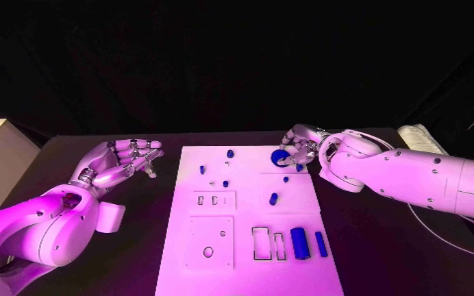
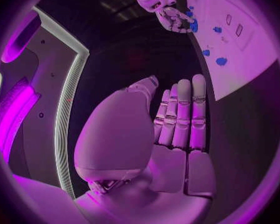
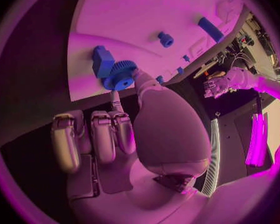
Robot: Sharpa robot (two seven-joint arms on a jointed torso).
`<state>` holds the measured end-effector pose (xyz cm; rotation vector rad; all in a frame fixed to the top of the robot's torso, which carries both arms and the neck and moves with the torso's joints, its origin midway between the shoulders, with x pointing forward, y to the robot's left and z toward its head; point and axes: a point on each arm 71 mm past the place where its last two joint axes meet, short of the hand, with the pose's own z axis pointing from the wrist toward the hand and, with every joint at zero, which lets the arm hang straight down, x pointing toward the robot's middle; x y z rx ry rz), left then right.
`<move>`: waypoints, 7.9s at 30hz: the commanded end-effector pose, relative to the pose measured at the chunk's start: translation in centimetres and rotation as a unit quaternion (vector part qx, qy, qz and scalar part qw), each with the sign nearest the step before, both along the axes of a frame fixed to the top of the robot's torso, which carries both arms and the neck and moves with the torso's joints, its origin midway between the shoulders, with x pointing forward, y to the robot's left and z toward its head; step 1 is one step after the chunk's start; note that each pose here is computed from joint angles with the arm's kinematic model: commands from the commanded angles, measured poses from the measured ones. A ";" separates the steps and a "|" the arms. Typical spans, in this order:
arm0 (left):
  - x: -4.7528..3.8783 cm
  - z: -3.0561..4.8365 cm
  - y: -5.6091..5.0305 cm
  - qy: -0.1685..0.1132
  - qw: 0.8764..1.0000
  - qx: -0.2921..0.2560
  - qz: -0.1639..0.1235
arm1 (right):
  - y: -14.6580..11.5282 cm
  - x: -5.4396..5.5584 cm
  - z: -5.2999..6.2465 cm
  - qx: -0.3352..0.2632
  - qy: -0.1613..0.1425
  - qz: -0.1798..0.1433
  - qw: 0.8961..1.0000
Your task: Assemble the parts on the task board
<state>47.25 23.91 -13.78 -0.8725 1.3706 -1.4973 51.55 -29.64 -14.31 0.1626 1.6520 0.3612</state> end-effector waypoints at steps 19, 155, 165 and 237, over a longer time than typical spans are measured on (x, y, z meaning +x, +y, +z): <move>-0.04 0.07 -0.1 0.000 1.000 -0.004 -0.007 | 0.7 -0.3 0.3 -0.019 -0.043 0.029 0.998; -0.21 0.08 0.0 0.003 1.000 -0.003 -0.008 | 13.8 -1.1 -1.0 -0.039 -0.066 0.137 0.988; -0.20 0.07 0.0 0.003 1.000 -0.002 -0.007 | 13.6 -0.8 -1.2 -0.043 -0.054 0.126 0.990; 2.07 -2.91 -2.8 0.012 0.999 0.005 -0.035 | -3.5 -3.3 -1.3 0.028 -0.043 0.087 0.995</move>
